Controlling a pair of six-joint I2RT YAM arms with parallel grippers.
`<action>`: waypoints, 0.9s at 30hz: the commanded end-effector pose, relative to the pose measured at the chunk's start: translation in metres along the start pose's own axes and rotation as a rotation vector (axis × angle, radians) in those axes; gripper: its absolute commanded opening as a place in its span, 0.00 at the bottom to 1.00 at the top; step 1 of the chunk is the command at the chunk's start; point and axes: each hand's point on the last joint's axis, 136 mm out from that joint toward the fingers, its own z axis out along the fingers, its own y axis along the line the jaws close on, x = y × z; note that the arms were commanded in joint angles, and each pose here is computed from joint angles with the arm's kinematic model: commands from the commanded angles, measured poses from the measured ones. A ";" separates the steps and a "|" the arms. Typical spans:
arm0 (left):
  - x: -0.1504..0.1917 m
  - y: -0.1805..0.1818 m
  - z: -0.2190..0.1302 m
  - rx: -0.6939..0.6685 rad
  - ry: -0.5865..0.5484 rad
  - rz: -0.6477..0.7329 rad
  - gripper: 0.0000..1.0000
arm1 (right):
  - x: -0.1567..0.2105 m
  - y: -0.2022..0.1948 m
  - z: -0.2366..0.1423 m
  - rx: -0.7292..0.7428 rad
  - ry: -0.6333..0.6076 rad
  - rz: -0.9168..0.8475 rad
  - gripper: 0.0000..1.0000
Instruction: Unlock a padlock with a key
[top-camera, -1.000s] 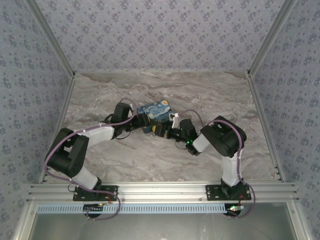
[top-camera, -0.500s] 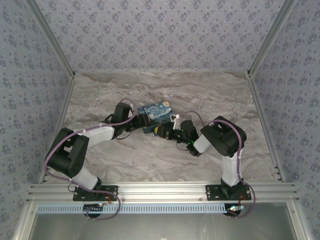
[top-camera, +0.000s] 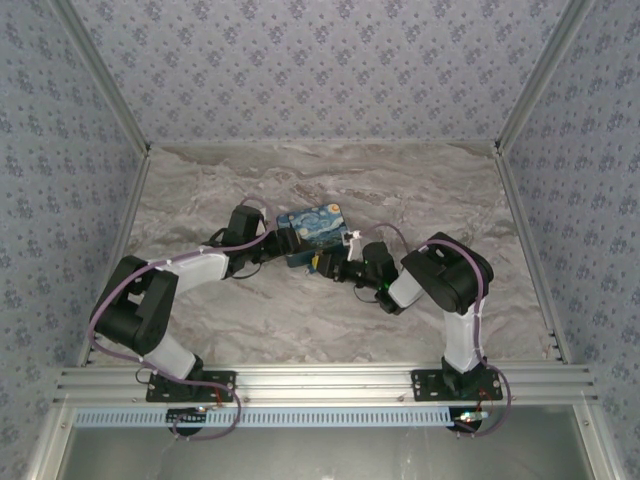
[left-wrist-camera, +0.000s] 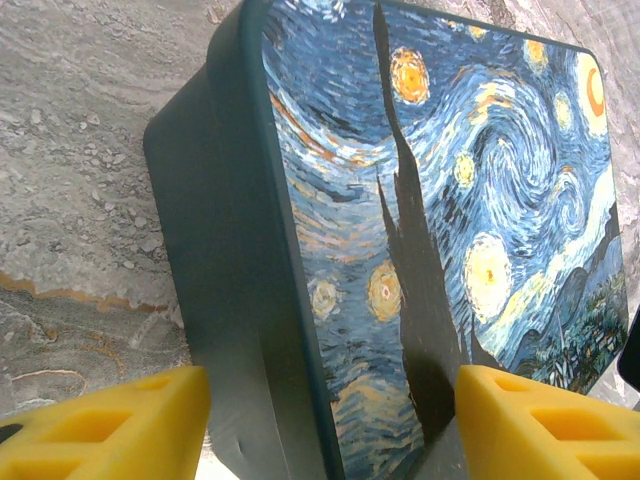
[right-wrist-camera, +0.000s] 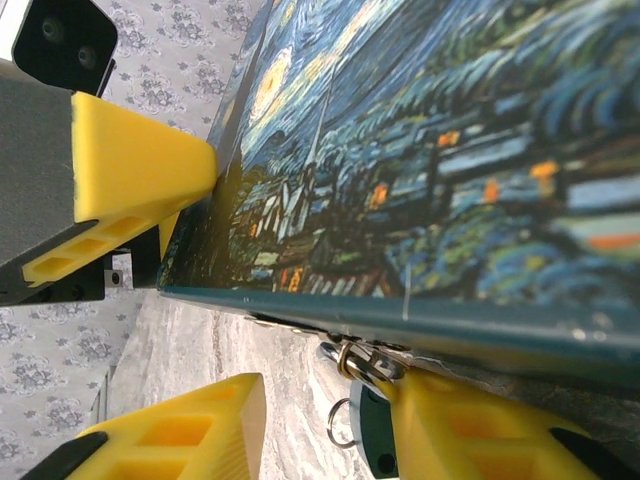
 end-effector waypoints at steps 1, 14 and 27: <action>0.028 0.029 0.007 -0.102 0.085 -0.035 0.65 | -0.003 0.016 -0.002 -0.066 -0.009 -0.035 0.37; 0.028 0.030 0.007 -0.105 0.085 -0.037 0.65 | 0.000 0.007 -0.006 -0.035 -0.005 -0.028 0.19; 0.028 0.032 0.004 -0.118 0.079 -0.034 0.65 | -0.012 -0.001 -0.013 0.006 -0.075 0.029 0.05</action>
